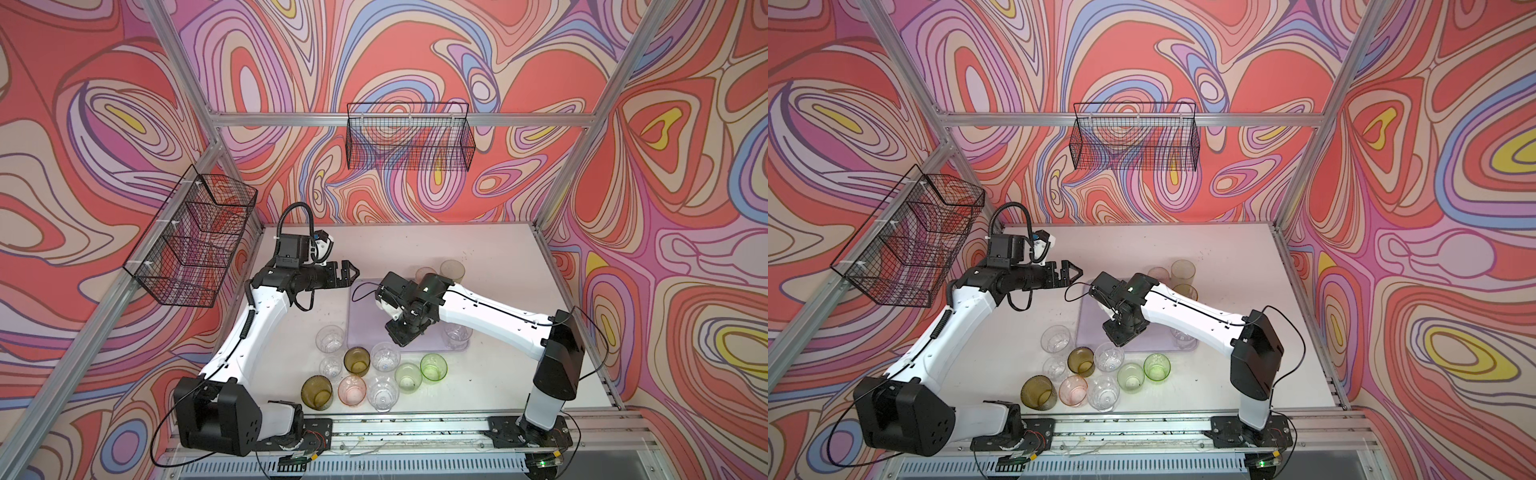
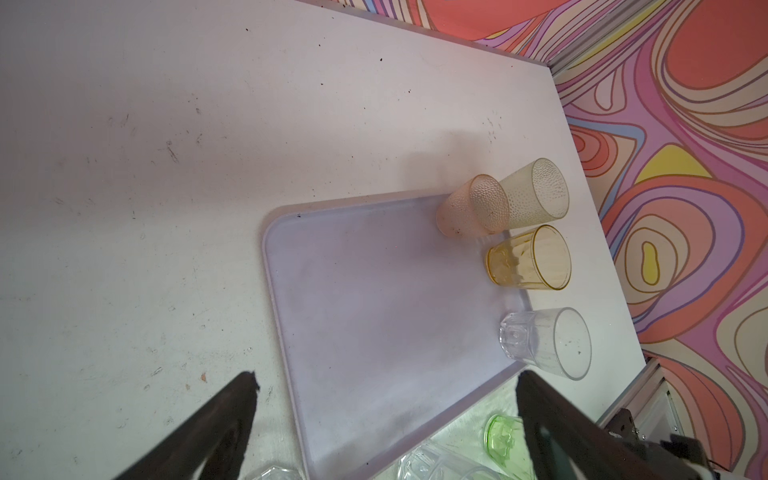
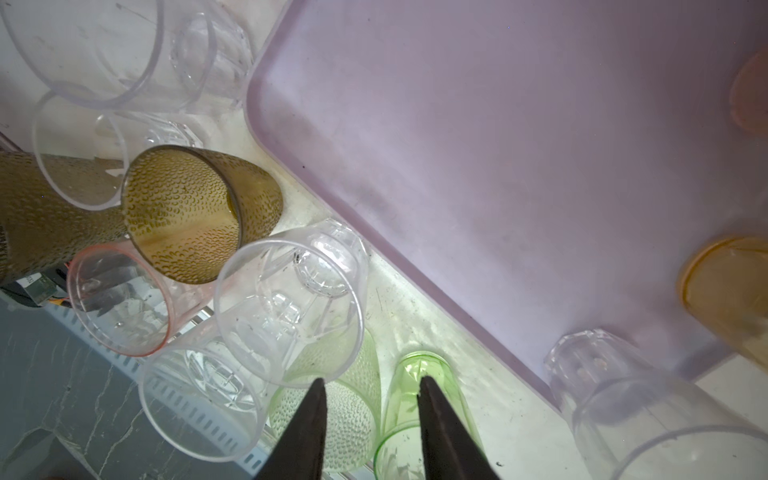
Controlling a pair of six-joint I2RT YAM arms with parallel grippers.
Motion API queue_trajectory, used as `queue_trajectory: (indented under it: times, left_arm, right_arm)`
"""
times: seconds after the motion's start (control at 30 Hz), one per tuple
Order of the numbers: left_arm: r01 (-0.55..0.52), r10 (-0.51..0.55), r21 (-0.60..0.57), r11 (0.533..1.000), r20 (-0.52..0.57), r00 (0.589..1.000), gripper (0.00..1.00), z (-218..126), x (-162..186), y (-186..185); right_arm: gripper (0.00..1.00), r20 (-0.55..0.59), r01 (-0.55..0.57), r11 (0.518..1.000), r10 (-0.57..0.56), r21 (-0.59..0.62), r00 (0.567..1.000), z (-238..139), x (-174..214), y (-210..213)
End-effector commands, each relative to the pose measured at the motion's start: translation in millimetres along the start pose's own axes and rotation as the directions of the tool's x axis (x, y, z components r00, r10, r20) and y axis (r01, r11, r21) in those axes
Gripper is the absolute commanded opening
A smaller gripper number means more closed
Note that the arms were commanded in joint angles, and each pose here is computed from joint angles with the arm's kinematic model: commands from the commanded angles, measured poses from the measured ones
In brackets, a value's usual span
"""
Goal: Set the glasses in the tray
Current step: 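Open the right gripper and raise it off the pink cup, then move the right gripper over a clear faceted cup nearest the robot and lower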
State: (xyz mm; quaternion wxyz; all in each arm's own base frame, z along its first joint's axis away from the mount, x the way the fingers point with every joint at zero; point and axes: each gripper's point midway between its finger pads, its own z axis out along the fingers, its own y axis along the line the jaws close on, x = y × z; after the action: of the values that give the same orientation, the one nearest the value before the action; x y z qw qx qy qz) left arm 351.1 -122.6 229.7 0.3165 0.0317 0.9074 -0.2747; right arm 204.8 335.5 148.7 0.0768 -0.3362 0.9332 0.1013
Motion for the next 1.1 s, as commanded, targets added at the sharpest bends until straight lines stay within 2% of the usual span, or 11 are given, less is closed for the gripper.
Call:
queue_trajectory:
  times: [0.0,0.53,1.07]
  left_arm:
    - [-0.003,0.003,-0.005,1.000,-0.003,1.000,1.00,-1,0,1]
    - [0.000,0.000,-0.001,1.000,-0.007,1.000,1.00,0,0,2]
    - [0.005,-0.005,0.001,1.000,-0.012,1.000,1.00,2,2,2]
  right_arm:
    - [0.37,-0.012,0.004,1.000,-0.004,-0.011,1.000,15,0,8]
    - [0.35,-0.062,0.015,1.000,-0.014,0.019,0.998,50,10,7]
    - [0.31,-0.089,0.009,0.999,-0.005,0.041,0.996,67,15,2]
